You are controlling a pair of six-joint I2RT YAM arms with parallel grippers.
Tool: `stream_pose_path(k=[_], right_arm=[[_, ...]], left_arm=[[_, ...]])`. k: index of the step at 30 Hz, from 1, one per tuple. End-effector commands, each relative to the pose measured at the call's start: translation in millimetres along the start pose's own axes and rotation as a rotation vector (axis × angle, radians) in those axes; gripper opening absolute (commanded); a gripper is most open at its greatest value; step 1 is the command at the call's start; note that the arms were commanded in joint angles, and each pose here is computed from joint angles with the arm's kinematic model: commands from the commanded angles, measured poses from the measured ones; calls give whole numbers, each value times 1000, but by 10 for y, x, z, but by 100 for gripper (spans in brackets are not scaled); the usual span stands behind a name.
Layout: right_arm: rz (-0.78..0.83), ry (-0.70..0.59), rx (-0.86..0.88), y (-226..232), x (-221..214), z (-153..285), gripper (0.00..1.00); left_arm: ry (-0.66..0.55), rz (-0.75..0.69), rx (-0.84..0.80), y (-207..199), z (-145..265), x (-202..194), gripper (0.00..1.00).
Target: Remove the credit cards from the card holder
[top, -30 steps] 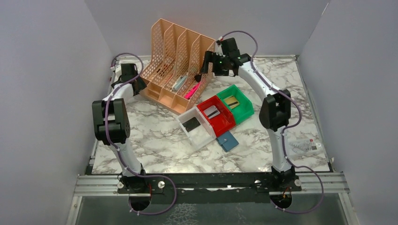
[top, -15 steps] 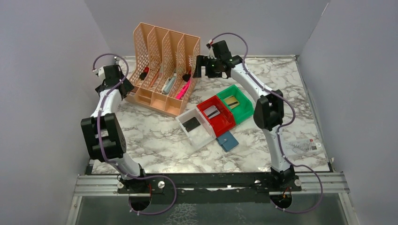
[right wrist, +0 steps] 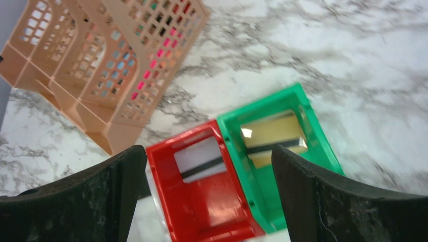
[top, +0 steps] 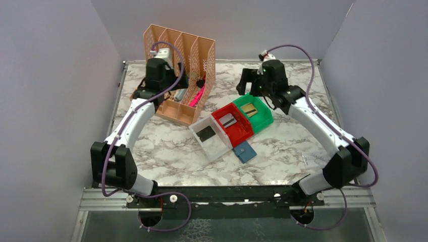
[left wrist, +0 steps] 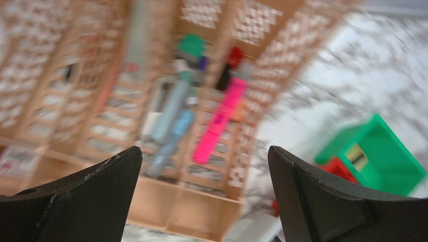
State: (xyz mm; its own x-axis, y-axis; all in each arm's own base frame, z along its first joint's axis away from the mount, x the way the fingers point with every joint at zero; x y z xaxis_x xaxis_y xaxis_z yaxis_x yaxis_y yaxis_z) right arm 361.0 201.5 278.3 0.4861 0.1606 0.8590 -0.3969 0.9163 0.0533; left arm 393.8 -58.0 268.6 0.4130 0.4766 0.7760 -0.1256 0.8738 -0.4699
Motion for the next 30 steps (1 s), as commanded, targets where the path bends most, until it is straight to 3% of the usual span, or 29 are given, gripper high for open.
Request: stream_pose_path(k=[1,5,14,22,30], right_arm=[[-84,-109,-238,-316,-177,400,99],[-136,-158,-297,-408,-375,838,99],[-150,-132,-357,-517,-787,1374,99],[-158,-62,-352,-519,-1089,1455,99],[-156,19,-300,-449,-1270,1283,99]], left_arm=[[115,-220,-297,-712,0,-488,99],[183,-316,-316,-927,-143,-871,98],[202,-419,-64,-903,-748,-1126,98],[188,-477,147,-758,-1269,-1217,98],[114,-444,342,-495,-1624,-962,98]])
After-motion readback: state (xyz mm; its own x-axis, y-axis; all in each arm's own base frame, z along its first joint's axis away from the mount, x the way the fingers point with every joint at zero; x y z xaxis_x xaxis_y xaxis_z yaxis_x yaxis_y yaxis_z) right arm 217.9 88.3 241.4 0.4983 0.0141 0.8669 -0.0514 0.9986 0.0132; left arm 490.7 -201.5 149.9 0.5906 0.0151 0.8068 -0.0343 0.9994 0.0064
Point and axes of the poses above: each gripper's point midway between its finger pads, its own z axis back along the fingers, its own y axis along the line the jaws close on, x = y × z, the point moved 6 cm from there along z, back along the fingers, and after that the axes turned 15 degrees about z, right-handed, at the moved point
